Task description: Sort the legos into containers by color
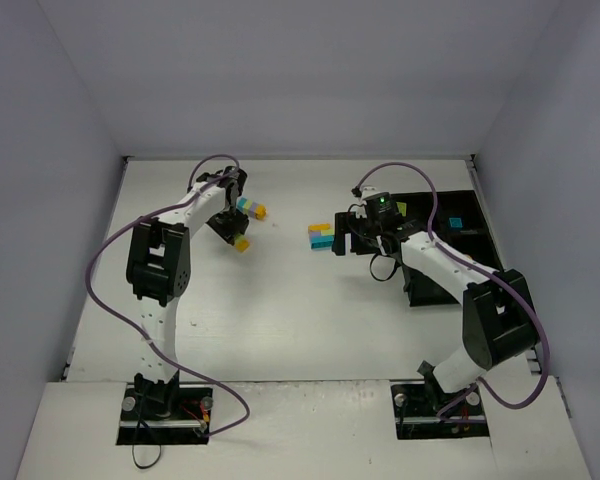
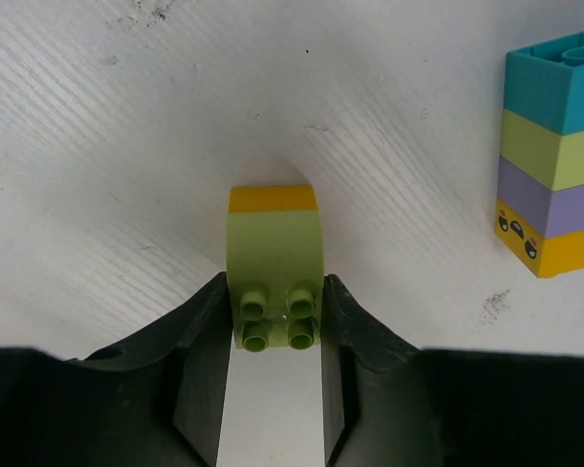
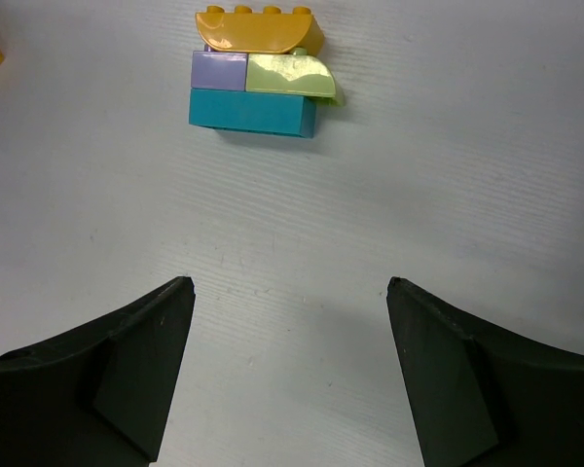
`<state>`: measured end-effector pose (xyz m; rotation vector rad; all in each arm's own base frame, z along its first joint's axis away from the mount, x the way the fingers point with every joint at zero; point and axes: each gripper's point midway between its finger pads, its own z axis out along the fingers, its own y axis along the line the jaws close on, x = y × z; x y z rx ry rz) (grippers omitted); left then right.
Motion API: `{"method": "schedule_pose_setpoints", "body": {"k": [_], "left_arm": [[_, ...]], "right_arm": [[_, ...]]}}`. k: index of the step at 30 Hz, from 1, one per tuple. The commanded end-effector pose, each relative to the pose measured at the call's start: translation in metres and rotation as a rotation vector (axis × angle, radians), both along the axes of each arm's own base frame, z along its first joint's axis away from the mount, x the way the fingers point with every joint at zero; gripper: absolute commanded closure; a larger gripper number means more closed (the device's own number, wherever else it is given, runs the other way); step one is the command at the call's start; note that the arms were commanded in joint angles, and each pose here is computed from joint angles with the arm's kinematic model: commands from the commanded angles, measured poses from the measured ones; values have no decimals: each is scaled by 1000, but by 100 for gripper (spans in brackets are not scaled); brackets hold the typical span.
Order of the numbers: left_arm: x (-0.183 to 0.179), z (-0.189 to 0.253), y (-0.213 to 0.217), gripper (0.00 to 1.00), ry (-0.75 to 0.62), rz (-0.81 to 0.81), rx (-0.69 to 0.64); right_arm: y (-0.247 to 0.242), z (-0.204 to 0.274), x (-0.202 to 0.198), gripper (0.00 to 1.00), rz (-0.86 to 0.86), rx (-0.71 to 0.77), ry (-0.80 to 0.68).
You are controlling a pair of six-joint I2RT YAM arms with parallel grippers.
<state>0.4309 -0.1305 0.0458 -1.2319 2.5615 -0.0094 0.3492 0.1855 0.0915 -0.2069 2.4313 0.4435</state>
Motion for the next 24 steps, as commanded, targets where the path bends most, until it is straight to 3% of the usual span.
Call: {"method": "schedule_pose_setpoints", "body": {"k": [1,4,11,12,14,15,20,24], "left_arm": [[12,36,6,83,-82,-3,8],[11,43,6,97,-100,-25,9],[10,86,-3,100,-275,-200,-26],[16,110,-5,100,-371,-258,-26],[9,118,-12,100,-430,-351,-55],[14,147,-15,100,-546,-402,-54],[2,210,-54,100,-847,-667,-202],[-13,246,-74,100,-998,-753,-329]], "right_arm": [[4,25,7,23,8,31,-85],[5,26,7,23,10,36,-86],[20,48,9,23,72,100,-112],[25,51,9,23,91,120,-114],[33,66,13,23,119,156,-153],[39,70,11,23,144,182,-151],[61,110,12,23,223,275,-215],[78,146,10,23,280,316,-299]]}}
